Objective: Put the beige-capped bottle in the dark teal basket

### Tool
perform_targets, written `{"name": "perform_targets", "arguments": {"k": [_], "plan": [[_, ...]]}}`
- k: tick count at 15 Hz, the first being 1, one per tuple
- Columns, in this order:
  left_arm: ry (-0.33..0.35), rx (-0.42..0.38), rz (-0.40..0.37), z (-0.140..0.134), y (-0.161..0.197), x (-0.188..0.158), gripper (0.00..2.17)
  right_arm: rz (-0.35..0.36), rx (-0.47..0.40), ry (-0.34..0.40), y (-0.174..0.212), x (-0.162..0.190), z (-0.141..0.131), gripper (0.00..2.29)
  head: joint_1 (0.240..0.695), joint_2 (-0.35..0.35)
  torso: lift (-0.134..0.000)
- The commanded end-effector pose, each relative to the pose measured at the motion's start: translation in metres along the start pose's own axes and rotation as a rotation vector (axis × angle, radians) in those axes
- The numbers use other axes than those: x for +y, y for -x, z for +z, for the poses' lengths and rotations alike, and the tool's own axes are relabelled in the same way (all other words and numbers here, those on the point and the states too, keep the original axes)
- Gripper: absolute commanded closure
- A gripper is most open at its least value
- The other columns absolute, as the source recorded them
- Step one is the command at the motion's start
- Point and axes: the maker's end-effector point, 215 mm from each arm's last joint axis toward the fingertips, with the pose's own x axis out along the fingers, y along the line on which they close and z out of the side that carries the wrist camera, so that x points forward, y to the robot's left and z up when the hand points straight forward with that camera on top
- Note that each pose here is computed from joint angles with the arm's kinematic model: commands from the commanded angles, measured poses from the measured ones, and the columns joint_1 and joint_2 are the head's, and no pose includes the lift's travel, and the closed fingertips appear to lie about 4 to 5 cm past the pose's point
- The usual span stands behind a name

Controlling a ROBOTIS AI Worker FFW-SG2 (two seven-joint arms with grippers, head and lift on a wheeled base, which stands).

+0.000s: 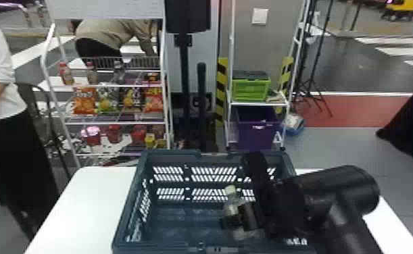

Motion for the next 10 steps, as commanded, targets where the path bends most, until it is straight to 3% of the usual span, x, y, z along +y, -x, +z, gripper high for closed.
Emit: {"name": "perform_targets", "arguments": {"k": [1, 4, 8, 10], "plan": [[0.0, 0.001, 0.001, -0.001, 0.0, 0.001, 0.17, 0.006, -0.004, -0.001, 0.0, 0.002, 0.001, 0.0, 0.499, 0.0, 0.0], [0.001, 0.003, 0.002, -0.002, -0.001, 0.001, 0.17, 0.009, -0.022, 0.004, 0.004, 0.005, 0.006, 0.04, 0.499, 0.0, 0.0], [0.002, 0.007, 0.004, -0.005, 0.0, 0.002, 0.17, 0.02, -0.147, 0.03, 0.04, 0.022, 0.03, 0.04, 0.499, 0.0, 0.0], [0.0, 0.008, 0.003, -0.006, 0.0, 0.002, 0.17, -0.008, -0.211, 0.062, 0.055, 0.028, 0.036, 0.04, 0.499, 0.0, 0.0]]}}
